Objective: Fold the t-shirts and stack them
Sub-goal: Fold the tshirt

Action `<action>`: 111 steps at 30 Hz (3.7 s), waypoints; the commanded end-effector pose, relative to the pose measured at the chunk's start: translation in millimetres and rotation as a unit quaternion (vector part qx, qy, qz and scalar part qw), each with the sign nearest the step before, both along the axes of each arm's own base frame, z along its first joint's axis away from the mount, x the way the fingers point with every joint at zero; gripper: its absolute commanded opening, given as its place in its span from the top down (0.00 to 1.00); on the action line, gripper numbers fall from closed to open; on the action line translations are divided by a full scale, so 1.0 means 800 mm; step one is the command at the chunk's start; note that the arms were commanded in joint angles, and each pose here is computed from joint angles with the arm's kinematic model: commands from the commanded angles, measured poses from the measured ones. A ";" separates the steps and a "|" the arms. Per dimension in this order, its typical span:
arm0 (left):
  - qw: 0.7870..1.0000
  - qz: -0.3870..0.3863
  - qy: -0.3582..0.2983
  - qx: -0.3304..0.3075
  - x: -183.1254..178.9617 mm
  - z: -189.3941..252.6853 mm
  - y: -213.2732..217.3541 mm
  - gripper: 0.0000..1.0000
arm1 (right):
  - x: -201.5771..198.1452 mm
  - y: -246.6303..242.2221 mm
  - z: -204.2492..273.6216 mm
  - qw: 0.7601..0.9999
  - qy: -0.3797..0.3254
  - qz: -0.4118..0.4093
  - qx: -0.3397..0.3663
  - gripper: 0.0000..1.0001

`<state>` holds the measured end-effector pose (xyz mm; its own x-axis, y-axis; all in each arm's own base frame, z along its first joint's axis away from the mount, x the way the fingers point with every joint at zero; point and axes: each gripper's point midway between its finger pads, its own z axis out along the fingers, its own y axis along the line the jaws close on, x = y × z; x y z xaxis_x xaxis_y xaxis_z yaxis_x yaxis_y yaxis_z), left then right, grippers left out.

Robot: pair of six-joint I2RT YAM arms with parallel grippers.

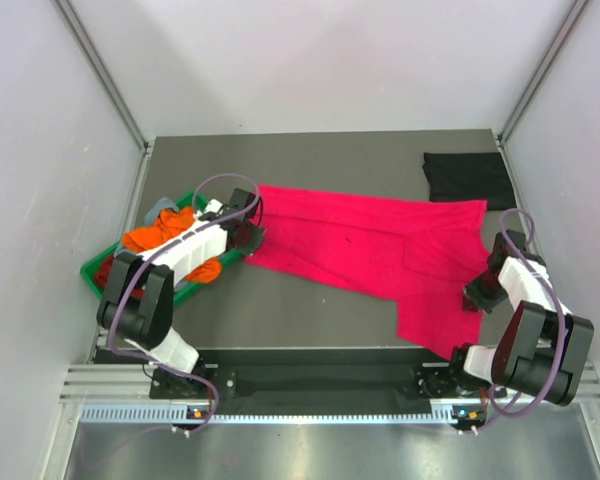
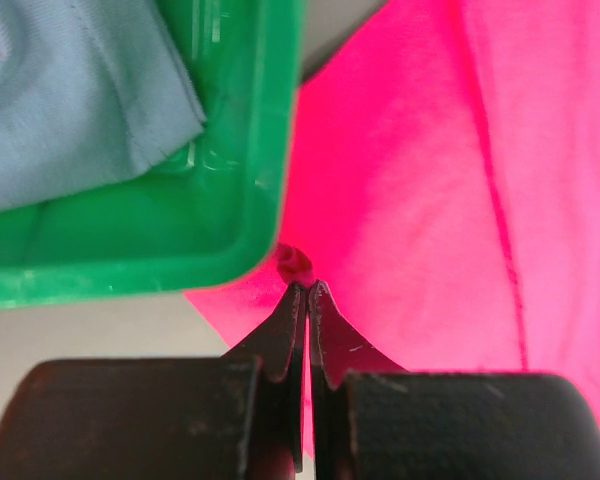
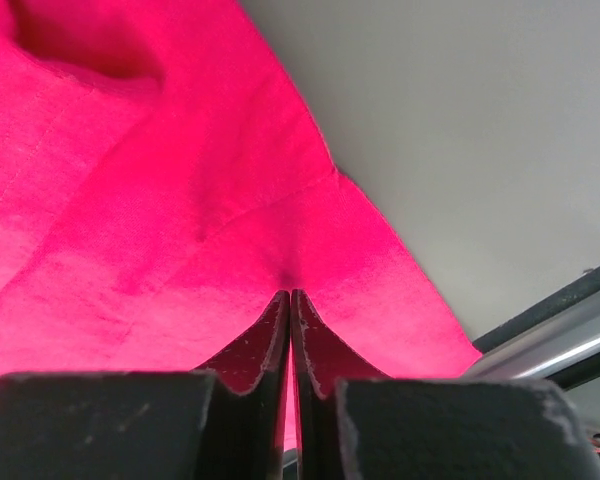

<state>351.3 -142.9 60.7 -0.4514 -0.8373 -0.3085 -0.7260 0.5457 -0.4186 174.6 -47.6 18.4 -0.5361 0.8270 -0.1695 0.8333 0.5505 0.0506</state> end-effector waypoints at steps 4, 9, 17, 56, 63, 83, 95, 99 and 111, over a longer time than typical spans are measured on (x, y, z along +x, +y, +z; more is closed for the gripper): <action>0.997 0.004 -0.060 -0.042 0.009 0.038 -0.008 1.00 | 0.021 -0.015 0.021 1.000 -0.027 0.008 0.013 0.81; 0.997 0.001 -0.056 -0.050 0.002 0.034 -0.010 1.00 | 0.037 -0.015 0.023 0.996 -0.068 0.030 0.045 0.64; 0.996 -0.003 -0.062 -0.066 0.005 0.040 -0.017 1.00 | 0.049 -0.025 0.025 0.993 -0.091 0.052 0.047 0.55; 0.994 0.024 -0.092 -0.045 0.024 0.069 0.006 1.00 | 0.033 -0.067 0.000 0.999 -0.039 0.007 0.023 1.00; 0.993 0.035 -0.108 -0.029 0.033 0.080 0.019 1.00 | 0.048 -0.066 0.022 0.996 -0.083 0.012 0.018 1.00; 0.994 0.047 -0.089 0.052 0.062 0.081 0.041 1.00 | 0.115 -0.074 0.089 0.974 -0.227 -0.006 0.010 1.00; 0.993 0.060 0.001 0.098 0.071 0.034 0.046 1.00 | 0.153 -0.087 0.114 0.962 -0.273 -0.020 0.006 1.00; 0.991 0.066 0.009 0.112 0.075 0.024 0.050 1.00 | 0.172 -0.081 0.116 0.957 -0.289 -0.011 0.013 1.00; 0.986 0.069 0.027 0.147 0.099 0.011 0.053 1.00 | 0.198 -0.090 0.108 0.960 -0.279 0.001 -0.021 1.00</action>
